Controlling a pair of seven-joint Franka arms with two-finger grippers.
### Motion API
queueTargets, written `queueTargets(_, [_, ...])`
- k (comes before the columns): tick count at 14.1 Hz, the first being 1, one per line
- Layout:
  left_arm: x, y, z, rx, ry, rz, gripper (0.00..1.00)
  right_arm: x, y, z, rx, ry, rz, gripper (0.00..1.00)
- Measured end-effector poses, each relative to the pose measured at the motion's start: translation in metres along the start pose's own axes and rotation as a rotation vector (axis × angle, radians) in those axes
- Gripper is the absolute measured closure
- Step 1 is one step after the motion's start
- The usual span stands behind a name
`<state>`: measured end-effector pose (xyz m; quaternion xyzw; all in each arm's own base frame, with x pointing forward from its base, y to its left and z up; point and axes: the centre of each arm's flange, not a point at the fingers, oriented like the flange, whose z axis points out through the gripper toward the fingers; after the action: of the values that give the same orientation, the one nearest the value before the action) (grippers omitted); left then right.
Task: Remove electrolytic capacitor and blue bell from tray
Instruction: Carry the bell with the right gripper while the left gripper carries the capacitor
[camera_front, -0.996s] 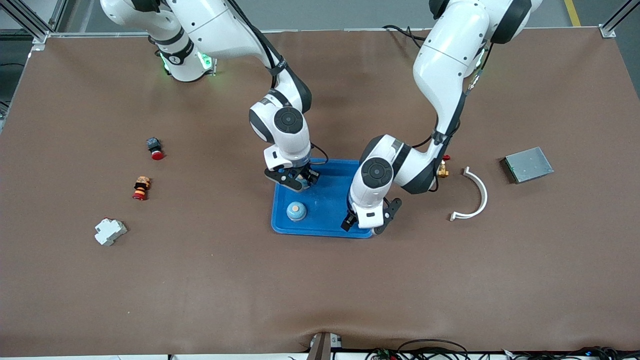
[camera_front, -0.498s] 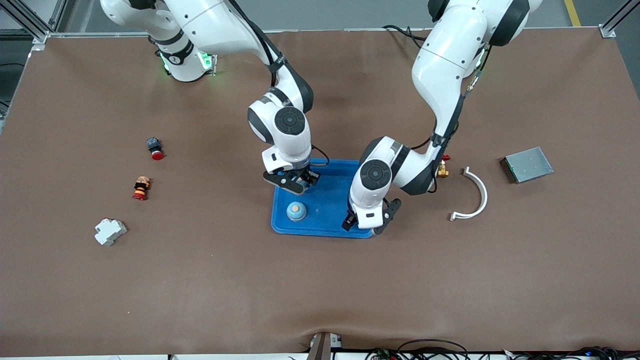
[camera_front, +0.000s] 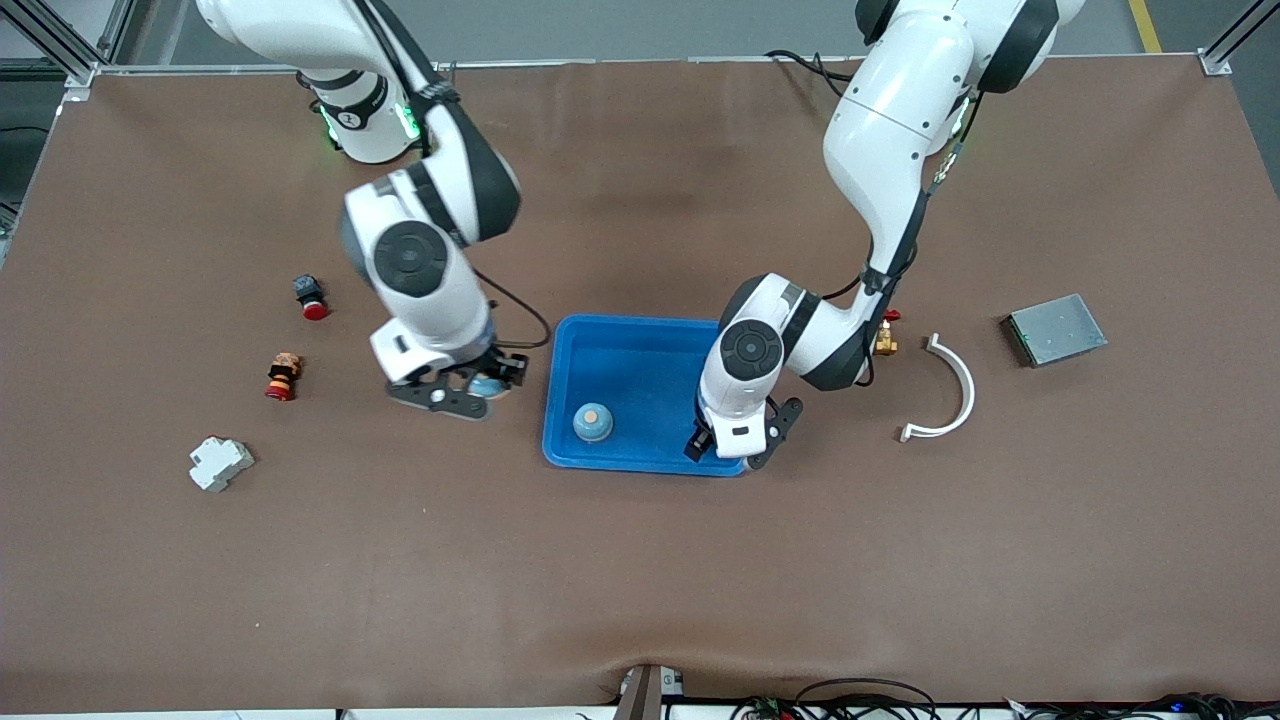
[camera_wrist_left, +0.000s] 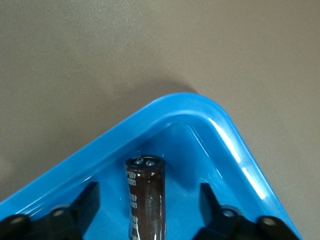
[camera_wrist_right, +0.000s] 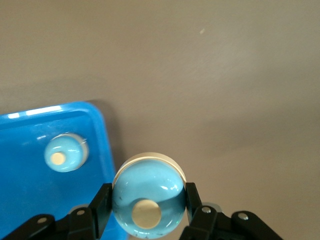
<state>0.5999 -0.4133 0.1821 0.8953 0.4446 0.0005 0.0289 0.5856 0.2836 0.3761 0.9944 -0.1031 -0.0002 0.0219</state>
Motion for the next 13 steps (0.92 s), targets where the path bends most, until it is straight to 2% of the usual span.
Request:
queueTargets(4, [0.003,0.002,-0.002,-0.015,0.002,-0.003,0.62,0.028,0.082,-0.014,0.009,-0.005,-0.094,0.37])
queueTargets(5, [0.003,0.002,-0.003,-0.017,0.002,-0.003,0.66,0.034,0.103,-0.013,0.009,-0.011,-0.118,0.37])
queueTargets(9, [0.003,0.004,-0.005,-0.023,0.003,-0.004,0.66,0.059,0.181,0.009,0.042,-0.027,-0.188,0.37])
queueTargets(13, [0.013,0.018,-0.031,-0.08,0.017,-0.012,0.66,0.063,0.235,0.051,0.068,0.011,-0.239,0.37])
